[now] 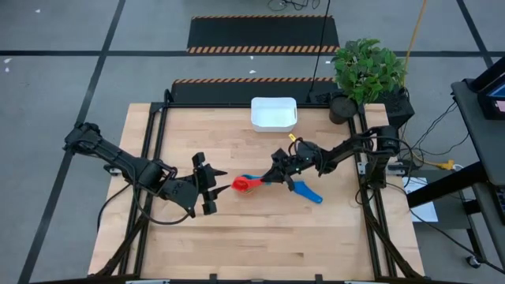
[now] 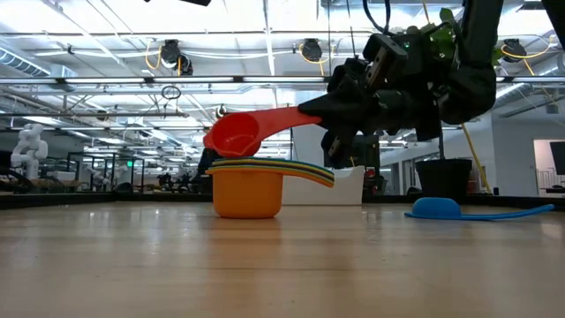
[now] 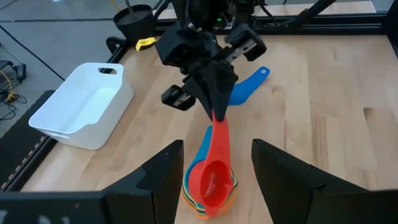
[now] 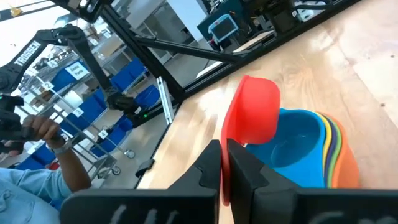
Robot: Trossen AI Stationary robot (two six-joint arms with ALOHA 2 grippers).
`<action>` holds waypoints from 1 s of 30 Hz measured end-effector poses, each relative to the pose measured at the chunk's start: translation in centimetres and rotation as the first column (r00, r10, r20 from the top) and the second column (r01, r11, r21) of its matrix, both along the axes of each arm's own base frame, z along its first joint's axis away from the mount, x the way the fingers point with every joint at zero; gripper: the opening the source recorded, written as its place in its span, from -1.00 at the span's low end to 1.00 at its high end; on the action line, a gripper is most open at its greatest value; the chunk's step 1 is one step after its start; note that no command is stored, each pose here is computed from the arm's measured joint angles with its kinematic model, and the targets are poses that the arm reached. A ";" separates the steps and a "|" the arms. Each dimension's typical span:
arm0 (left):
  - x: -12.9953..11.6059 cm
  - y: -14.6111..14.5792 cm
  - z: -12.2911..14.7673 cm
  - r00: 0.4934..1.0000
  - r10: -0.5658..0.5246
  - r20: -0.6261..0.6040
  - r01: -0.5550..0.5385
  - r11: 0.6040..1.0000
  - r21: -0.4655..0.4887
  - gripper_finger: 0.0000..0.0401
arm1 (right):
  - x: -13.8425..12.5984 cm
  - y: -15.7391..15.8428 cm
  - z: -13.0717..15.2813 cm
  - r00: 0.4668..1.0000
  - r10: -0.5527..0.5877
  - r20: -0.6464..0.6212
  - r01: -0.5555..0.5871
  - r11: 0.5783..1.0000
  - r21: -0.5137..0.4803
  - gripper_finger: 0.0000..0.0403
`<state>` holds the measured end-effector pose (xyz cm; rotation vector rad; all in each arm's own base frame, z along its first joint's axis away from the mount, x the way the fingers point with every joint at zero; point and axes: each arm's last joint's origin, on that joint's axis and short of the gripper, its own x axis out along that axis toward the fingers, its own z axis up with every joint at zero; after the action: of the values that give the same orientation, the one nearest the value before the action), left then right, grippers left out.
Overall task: Nest measuring cups in basket
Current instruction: Stack the red measuring cup into the light blue measuring cup
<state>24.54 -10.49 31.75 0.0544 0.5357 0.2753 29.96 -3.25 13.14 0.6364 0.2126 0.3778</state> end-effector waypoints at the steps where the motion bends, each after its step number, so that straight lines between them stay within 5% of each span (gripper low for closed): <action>1: 0.0 0.0 0.0 1.000 0.000 0.000 0.000 1.000 0.000 -0.05 | 0.0 -0.1 0.0 1.000 -0.002 0.000 0.002 1.000 0.001 -1.00; 30: 0.0 0.0 0.0 1.000 0.006 0.002 -0.006 1.000 -0.011 -0.05 | -0.3 -1.1 -1.3 0.989 -0.081 -0.121 0.079 0.997 -0.024 -0.42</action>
<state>24.53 -10.49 31.74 0.0418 0.5349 0.2781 29.69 -4.36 11.89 0.6481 0.3058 0.2594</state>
